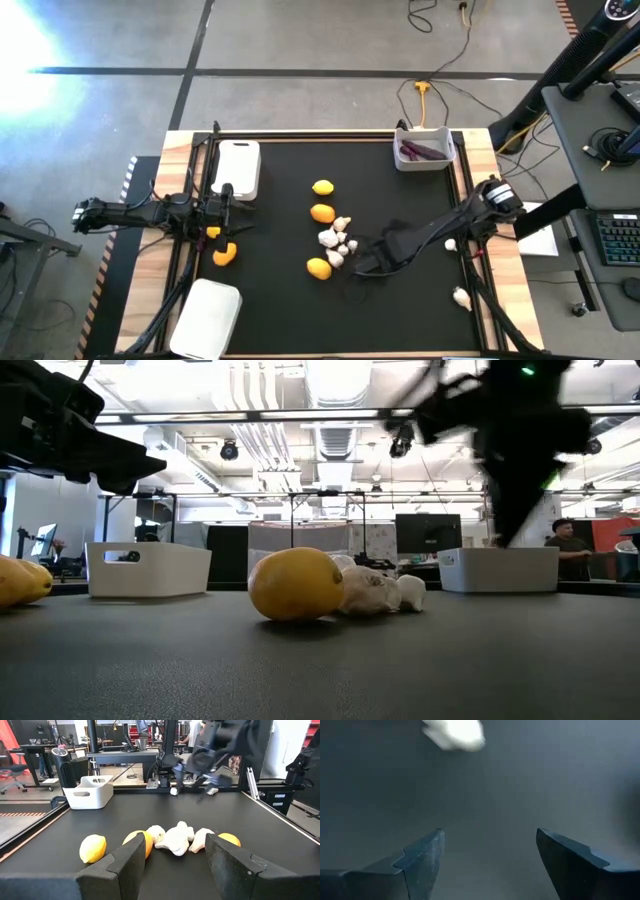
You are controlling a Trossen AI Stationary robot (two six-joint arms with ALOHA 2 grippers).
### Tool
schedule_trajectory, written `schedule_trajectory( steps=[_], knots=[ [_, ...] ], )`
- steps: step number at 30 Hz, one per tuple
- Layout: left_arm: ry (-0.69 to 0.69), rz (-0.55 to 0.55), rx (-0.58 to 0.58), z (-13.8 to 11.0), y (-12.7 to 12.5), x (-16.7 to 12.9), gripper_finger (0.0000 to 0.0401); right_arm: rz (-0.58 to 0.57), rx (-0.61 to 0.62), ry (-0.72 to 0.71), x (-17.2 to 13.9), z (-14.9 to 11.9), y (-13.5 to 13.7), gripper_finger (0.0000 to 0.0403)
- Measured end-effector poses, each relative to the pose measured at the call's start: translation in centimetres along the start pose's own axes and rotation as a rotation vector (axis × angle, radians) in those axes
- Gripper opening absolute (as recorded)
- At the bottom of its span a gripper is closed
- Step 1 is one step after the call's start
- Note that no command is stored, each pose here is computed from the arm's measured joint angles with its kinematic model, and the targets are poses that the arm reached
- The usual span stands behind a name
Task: Sort produce into baskets
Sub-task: Move the small garlic to the center of the table
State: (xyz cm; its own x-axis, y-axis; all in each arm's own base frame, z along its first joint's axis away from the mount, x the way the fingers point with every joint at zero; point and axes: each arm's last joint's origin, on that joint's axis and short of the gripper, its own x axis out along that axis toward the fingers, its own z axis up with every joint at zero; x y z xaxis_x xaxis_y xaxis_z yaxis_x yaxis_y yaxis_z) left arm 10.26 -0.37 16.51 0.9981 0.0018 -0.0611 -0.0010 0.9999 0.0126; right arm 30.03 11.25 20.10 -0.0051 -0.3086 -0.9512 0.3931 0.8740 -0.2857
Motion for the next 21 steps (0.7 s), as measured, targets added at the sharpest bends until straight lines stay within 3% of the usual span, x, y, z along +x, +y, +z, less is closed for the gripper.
schedule_trajectory(
  steps=[6, 13, 17, 21],
  knots=[
    [0.002, -0.001, 0.000, 0.0, 0.0, 0.0, 0.0190, -0.138, -0.094, 0.321, 2.2, -3.7, -2.6, 0.0311],
    [0.002, 0.000, 0.000, 0.0, 0.0, 0.0, 0.0190, -0.103, -0.252, 0.721, 6.9, -8.6, -4.7, 0.0294],
    [0.002, 0.000, 0.000, 0.0, 0.0, 0.0, 0.0190, -0.142, -0.301, 0.827, 8.8, -10.5, -6.3, 0.0286],
    [0.002, 0.000, 0.000, 0.0, 0.0, 0.0, 0.0190, -0.119, -0.340, 0.842, 9.0, -10.1, -6.6, 0.0276]
  ],
)
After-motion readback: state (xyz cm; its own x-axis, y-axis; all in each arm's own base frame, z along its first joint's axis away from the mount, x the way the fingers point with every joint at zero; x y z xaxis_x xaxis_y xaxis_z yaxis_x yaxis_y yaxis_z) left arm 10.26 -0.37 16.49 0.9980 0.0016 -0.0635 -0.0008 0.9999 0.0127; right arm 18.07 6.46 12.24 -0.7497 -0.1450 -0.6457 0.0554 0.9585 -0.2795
